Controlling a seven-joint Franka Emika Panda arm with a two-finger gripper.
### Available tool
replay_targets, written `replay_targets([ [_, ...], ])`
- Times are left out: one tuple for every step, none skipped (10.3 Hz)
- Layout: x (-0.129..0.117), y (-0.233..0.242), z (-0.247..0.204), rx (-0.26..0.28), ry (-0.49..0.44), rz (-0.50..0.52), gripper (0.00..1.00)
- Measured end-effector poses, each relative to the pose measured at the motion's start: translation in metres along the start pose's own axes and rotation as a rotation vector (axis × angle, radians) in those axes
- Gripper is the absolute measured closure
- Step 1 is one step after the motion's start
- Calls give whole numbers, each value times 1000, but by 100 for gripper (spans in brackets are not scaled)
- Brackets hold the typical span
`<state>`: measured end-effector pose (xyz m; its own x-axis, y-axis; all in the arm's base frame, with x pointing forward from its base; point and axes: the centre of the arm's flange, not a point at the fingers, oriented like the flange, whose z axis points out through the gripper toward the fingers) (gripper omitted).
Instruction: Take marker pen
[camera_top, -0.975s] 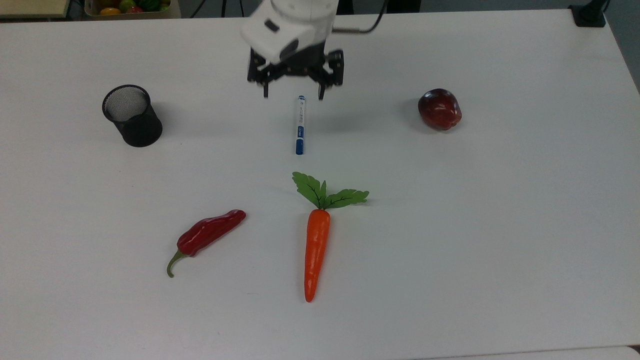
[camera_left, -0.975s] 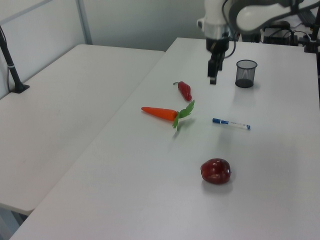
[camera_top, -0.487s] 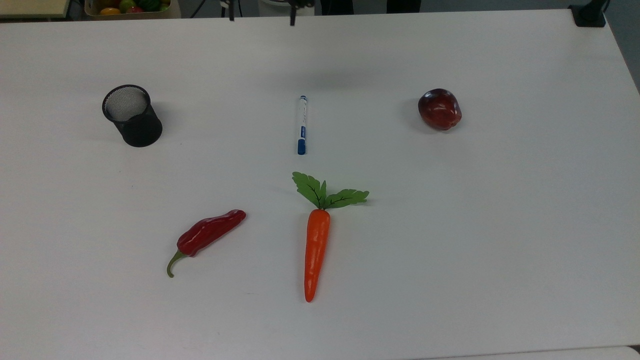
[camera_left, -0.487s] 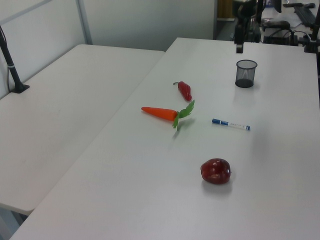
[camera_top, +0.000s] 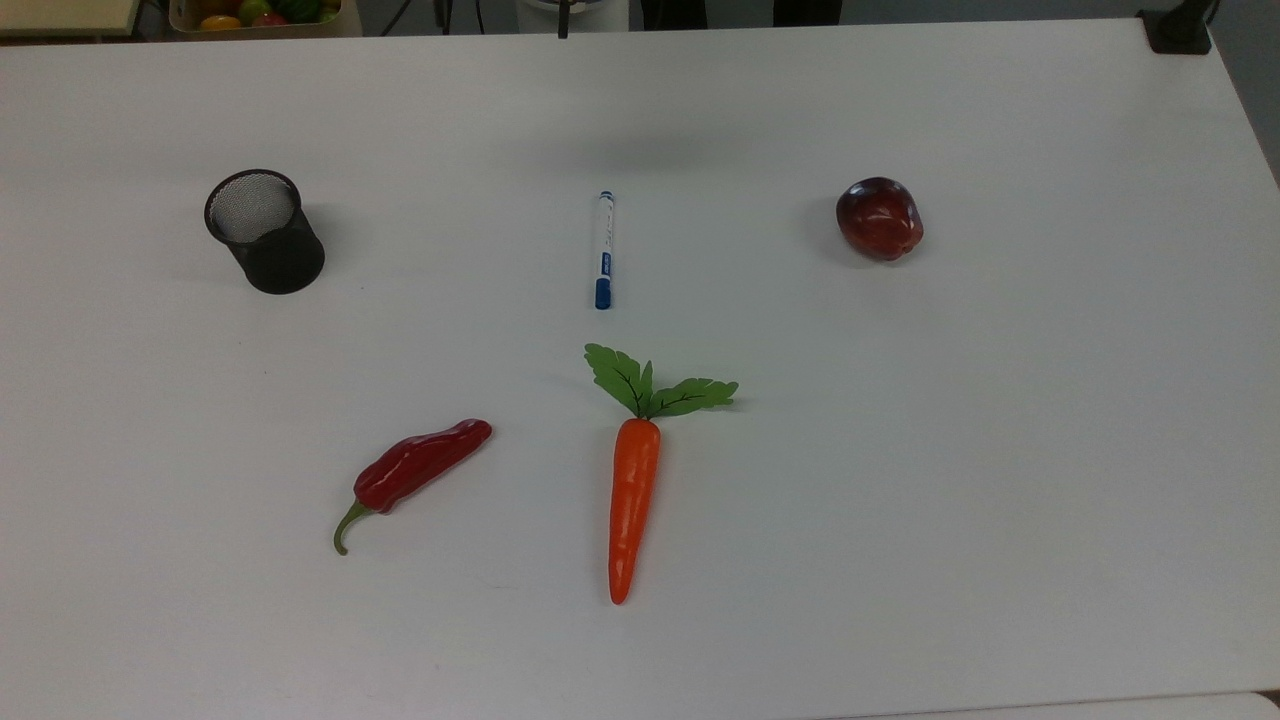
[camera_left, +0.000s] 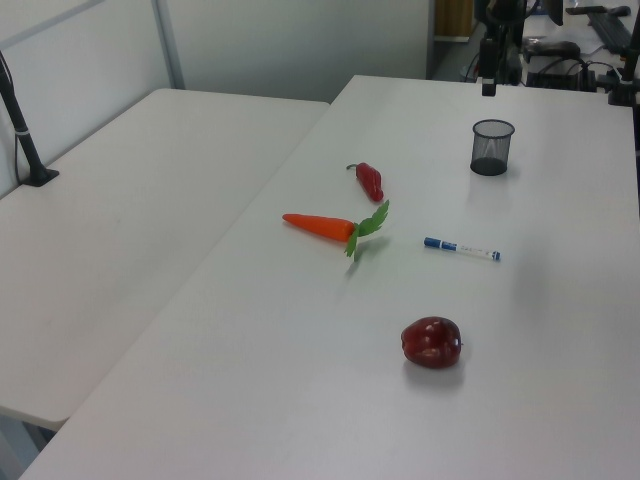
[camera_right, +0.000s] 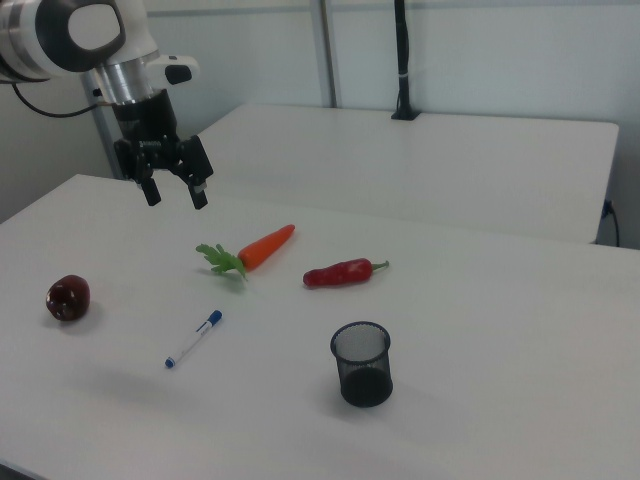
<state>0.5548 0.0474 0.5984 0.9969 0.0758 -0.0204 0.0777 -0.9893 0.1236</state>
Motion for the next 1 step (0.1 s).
replay_targets([
  [0,0,0,0,0,0,0],
])
